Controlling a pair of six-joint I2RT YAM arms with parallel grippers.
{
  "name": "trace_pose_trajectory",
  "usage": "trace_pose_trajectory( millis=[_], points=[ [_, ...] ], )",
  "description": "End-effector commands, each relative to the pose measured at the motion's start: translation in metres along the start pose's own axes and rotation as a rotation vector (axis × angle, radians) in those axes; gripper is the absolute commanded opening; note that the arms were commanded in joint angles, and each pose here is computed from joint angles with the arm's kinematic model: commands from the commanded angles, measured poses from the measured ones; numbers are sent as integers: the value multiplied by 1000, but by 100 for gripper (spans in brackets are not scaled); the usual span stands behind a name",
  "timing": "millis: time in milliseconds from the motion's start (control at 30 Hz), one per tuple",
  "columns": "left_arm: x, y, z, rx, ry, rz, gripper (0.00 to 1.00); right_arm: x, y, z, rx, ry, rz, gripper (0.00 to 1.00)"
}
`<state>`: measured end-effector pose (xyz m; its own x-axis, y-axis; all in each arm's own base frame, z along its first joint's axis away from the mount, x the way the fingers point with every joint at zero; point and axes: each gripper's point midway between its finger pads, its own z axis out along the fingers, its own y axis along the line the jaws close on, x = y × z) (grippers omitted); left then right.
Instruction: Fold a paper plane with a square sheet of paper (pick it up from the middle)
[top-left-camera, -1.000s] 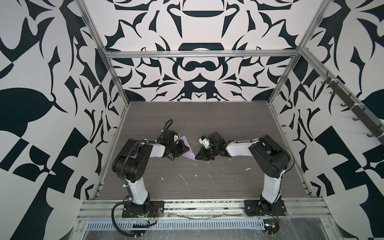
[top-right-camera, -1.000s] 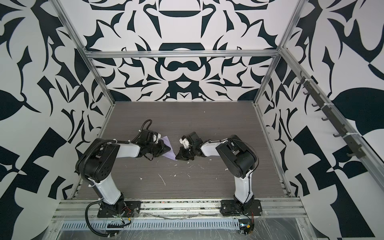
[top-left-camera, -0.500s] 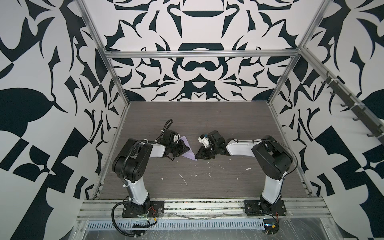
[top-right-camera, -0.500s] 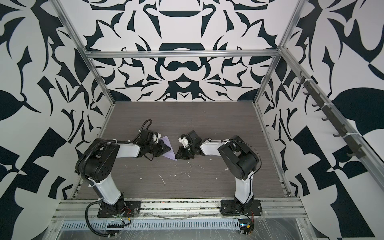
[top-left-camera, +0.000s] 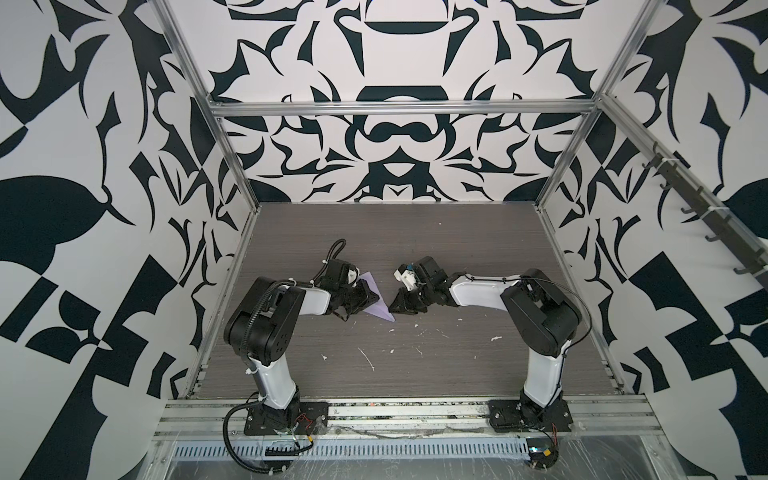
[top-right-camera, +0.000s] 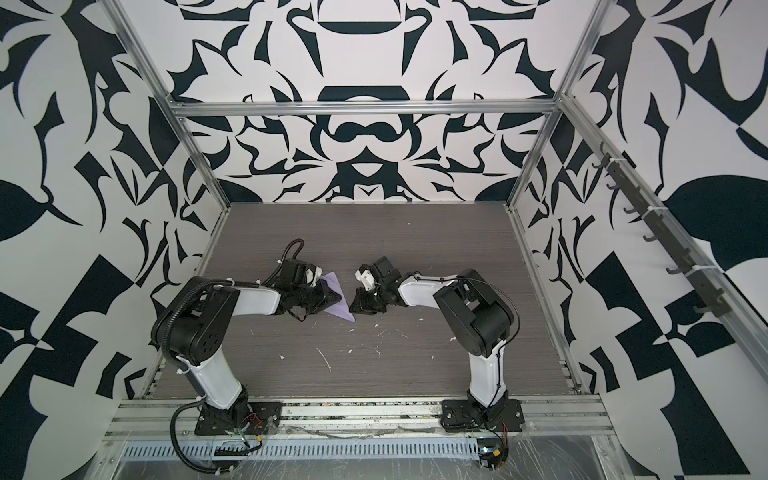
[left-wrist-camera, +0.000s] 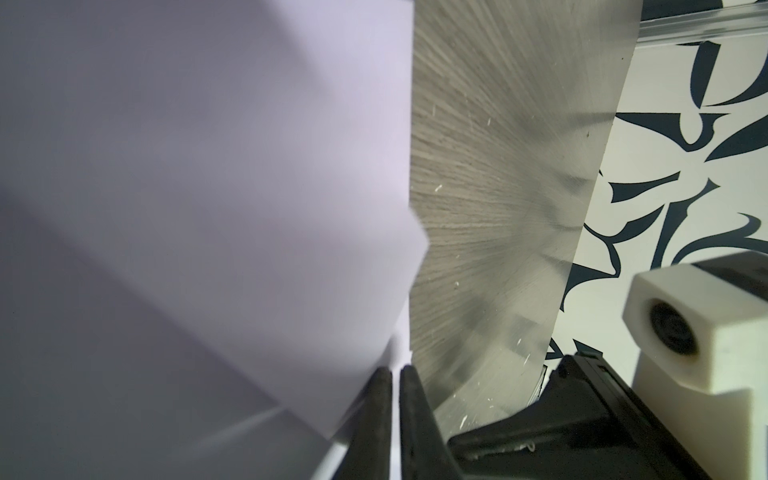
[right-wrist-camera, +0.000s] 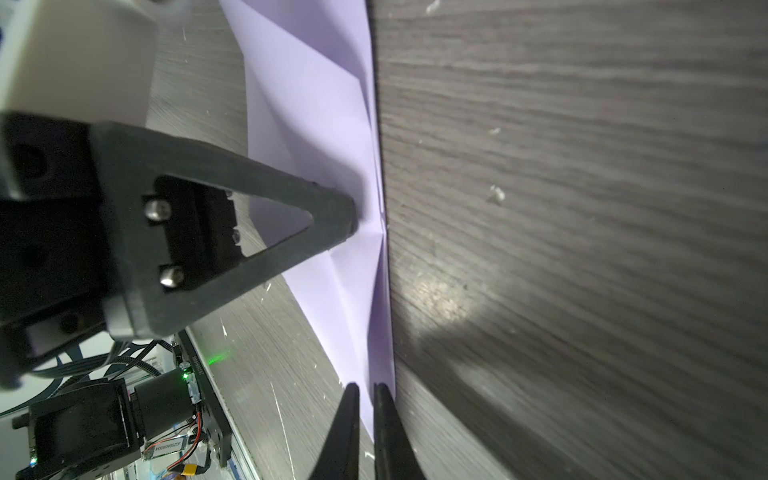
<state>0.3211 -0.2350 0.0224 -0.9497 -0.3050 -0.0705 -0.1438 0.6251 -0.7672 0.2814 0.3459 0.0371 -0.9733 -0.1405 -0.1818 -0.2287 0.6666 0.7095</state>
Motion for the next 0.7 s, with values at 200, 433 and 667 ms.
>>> trace_pose_trajectory(
  millis=[200,433,667],
  points=[
    [10,17,3,-49,19,-22,10,4,3,5,-27,30,-2,5],
    [11,21,3,-57,18,-28,10,10,-3,10,-27,47,20,4],
    [10,20,4,-54,18,-26,10,13,-11,16,-5,60,34,4]
  ],
)
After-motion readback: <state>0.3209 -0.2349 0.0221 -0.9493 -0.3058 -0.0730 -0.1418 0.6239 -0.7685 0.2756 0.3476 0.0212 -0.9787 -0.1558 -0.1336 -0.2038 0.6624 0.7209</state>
